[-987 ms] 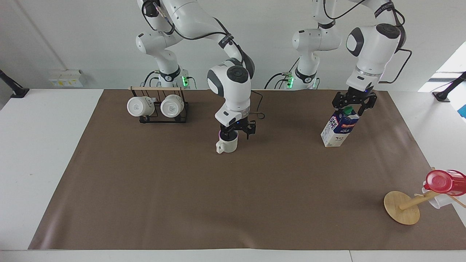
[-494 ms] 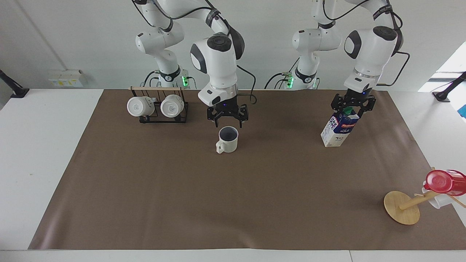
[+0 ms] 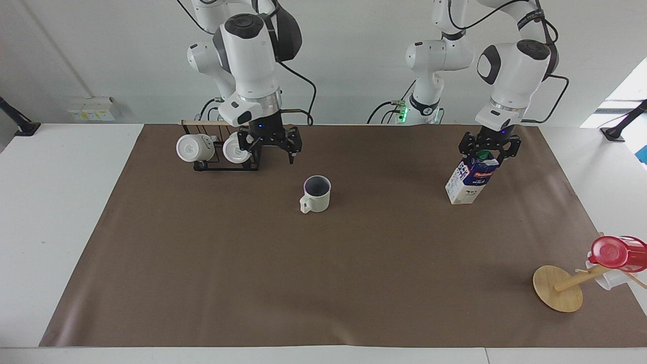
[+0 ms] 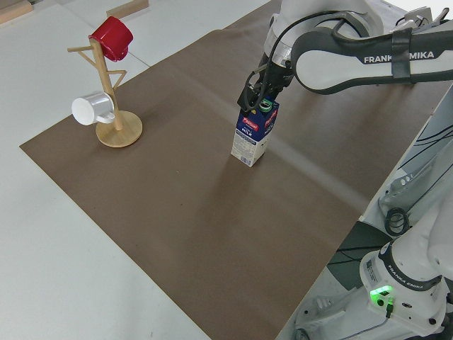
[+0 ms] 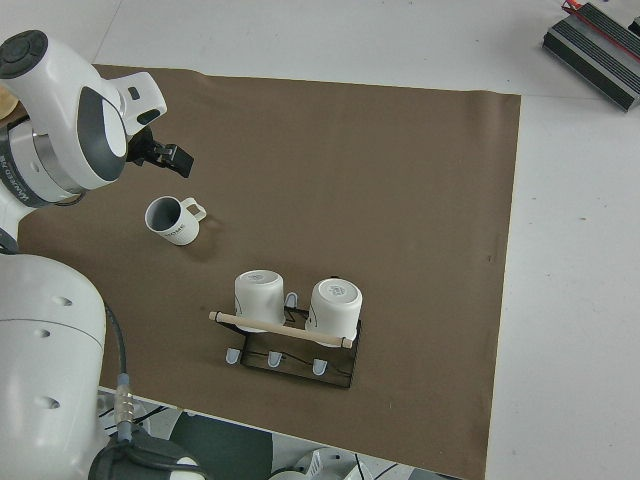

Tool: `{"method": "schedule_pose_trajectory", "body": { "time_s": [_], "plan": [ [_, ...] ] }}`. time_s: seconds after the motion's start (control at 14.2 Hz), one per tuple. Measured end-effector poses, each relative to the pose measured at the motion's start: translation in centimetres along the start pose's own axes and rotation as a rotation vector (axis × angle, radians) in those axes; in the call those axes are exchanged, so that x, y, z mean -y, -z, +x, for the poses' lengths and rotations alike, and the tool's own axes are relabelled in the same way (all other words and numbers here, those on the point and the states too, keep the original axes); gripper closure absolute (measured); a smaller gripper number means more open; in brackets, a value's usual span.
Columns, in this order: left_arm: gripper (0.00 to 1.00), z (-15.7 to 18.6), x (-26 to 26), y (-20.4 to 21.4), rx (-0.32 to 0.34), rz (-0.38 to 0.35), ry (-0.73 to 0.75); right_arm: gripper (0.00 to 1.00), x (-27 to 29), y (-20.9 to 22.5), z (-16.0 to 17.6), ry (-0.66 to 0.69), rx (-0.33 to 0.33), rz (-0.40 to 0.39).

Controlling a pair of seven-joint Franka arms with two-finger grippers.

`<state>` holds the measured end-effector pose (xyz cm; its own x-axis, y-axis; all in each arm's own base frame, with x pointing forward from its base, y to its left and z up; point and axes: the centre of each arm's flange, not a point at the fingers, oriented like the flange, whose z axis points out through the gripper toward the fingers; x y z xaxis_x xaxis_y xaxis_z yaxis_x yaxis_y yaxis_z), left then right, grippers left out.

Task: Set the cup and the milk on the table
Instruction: 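Set the mug down at the table center with the right gripper, then lift the carton with the left gripper while the right gripper withdraws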

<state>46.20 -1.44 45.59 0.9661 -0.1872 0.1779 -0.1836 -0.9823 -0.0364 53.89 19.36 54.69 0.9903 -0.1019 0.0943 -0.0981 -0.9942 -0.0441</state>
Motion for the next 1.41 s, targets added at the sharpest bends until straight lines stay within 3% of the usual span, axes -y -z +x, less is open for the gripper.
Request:
{"method": "schedule_pose_trajectory", "body": {
  "time_s": [0.35,0.78,1.27,1.41],
  "plan": [
    [0.04,-0.2,0.1,-0.3,0.011,-0.002,0.003,0.00,-9.9,2.3,1.6,-0.008,0.041,-0.028],
    [0.19,-0.2,0.1,-0.3,0.018,-0.003,0.004,0.00,-17.6,3.2,1.9,-0.060,0.084,-0.042],
    [0.41,-0.1,0.2,0.2,0.028,-0.004,0.004,0.00,-19.1,6.6,2.2,-0.080,0.049,-0.039],
    [0.42,0.4,0.2,1.0,0.025,-0.004,0.003,0.00,-19.6,8.3,2.1,-0.089,0.046,-0.039]
  ]
}}
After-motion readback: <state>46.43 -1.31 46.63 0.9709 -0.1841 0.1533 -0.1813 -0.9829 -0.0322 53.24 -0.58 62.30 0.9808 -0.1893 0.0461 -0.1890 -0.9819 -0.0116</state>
